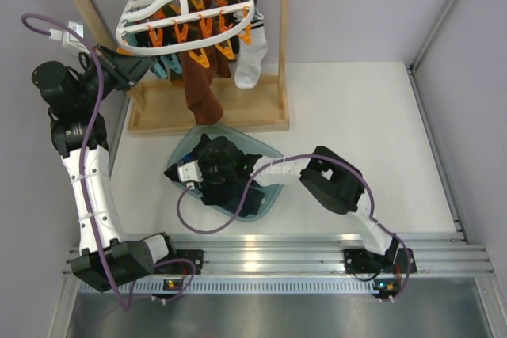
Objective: Clip the socks to the hanger
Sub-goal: Pick up the sock from the bin, then clamp the sock onto the hanger.
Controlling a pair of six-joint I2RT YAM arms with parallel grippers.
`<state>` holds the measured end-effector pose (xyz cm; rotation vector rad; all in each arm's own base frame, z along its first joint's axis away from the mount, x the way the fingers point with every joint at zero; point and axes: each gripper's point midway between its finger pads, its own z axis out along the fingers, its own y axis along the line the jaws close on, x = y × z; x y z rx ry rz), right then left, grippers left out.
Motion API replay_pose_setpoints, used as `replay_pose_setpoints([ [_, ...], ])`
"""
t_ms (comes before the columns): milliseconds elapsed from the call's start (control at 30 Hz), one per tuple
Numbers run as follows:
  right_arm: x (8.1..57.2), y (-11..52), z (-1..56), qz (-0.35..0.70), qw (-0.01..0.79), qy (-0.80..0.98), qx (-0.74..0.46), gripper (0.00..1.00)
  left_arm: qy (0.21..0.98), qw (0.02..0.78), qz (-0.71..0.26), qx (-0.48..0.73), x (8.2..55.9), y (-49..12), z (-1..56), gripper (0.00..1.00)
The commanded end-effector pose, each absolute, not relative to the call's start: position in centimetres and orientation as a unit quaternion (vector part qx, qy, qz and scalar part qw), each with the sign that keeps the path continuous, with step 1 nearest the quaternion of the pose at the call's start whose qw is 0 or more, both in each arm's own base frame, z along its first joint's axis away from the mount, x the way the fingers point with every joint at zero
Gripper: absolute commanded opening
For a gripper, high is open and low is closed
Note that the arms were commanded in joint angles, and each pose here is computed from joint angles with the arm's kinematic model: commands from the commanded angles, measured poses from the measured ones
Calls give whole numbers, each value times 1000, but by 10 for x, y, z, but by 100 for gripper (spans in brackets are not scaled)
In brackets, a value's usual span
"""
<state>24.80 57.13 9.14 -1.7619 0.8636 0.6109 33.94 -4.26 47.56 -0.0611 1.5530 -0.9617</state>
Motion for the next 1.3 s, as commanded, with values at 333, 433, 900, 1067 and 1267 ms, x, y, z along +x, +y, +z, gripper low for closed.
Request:
replay_pose_setpoints([
  [333,282,544,301,325,632,404,-576,0,676,613,-409,-7,336,-46,481,0],
  [433,284,530,340,354,647,395,-548,0,674,613,-411,-3,334,-47,483,0],
  [900,263,503,408,493,581,330,-557,2,657,614,-434,59,323,-60,486,0],
  [1067,263,503,416,548,541,333,-545,0,653,614,-435,84,320,-63,483,0],
  [1267,275,503,417,577,514,348,-531,0,647,611,-443,108,317,-68,482,0],
])
